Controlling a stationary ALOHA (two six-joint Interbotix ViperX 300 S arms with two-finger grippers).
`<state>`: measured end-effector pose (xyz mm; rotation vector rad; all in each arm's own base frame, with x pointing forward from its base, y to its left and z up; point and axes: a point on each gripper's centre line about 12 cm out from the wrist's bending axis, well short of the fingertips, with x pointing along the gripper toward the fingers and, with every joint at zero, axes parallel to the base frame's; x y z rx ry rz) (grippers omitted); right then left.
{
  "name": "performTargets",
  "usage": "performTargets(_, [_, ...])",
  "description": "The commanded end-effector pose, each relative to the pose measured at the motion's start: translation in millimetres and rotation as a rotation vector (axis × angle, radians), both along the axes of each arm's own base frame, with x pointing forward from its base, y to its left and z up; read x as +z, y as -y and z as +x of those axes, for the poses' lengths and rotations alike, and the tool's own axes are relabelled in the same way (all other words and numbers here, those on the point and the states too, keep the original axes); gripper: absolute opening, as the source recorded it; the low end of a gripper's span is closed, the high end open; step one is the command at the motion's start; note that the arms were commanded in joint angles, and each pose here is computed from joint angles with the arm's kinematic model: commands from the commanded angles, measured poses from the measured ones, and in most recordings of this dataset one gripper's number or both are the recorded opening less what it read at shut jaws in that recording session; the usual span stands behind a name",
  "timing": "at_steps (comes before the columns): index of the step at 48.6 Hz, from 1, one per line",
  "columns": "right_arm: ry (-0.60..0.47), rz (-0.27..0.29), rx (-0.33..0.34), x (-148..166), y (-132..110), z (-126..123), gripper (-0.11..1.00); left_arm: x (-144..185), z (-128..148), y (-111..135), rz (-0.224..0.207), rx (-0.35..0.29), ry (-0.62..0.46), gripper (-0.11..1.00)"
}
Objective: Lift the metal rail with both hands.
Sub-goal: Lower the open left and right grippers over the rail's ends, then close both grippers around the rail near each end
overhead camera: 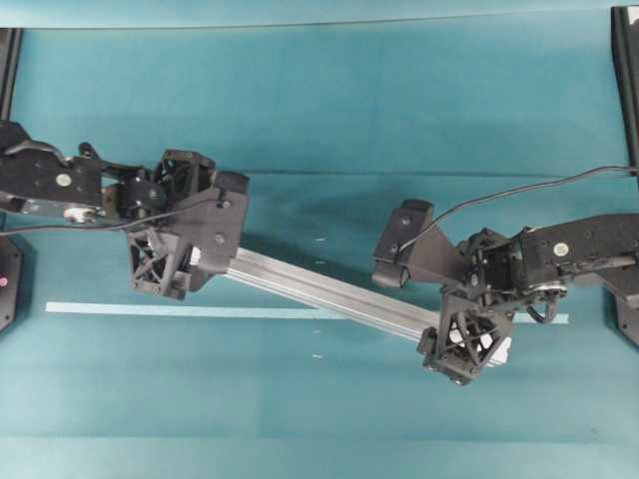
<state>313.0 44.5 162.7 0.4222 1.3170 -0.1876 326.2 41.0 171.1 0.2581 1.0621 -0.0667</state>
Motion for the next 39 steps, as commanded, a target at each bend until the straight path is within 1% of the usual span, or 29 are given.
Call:
performTargets(1, [-0.002, -0.003, -0.002, -8.1, -0.2, 0.8, 1.0, -0.8, 1.9, -1.0, 0.003, 0.0, 0.001, 0.98])
performTargets(6, [0.005, -0.004, -0.004, -13.8, -0.1, 2.6, 1.0, -7.7, 0.6, -0.7, 0.0, -0.001, -0.019, 0.98])
performTargets(10, [0.002, -0.004, -0.005, -17.0, -0.2, 3.7, 1.0, -12.9, 0.2, -0.8, 0.005, -0.011, -0.032, 0.98])
performTargets(17, [-0.027, -0.009, -0.004, -29.5, 0.3, 0.3, 1.0, -21.5, 3.2, -1.4, 0.003, -0.009, -0.03, 0.98])
performTargets(24, [-0.009, -0.01, -0.011, -38.4, 1.4, -0.1, 1.0, -29.0, 6.8, -1.9, 0.002, -0.005, -0.02, 0.98])
performTargets(32, [-0.012, -0.013, -0.012, -48.1, 1.7, -3.3, 1.0, -44.6, 4.7, -1.1, -0.005, -0.002, -0.052, 0.98])
performTargets(39, [-0.004, -0.014, -0.014, -52.0, 2.0, -4.0, 1.0, -49.9, 3.4, -0.9, -0.007, -0.002, -0.067, 0.98])
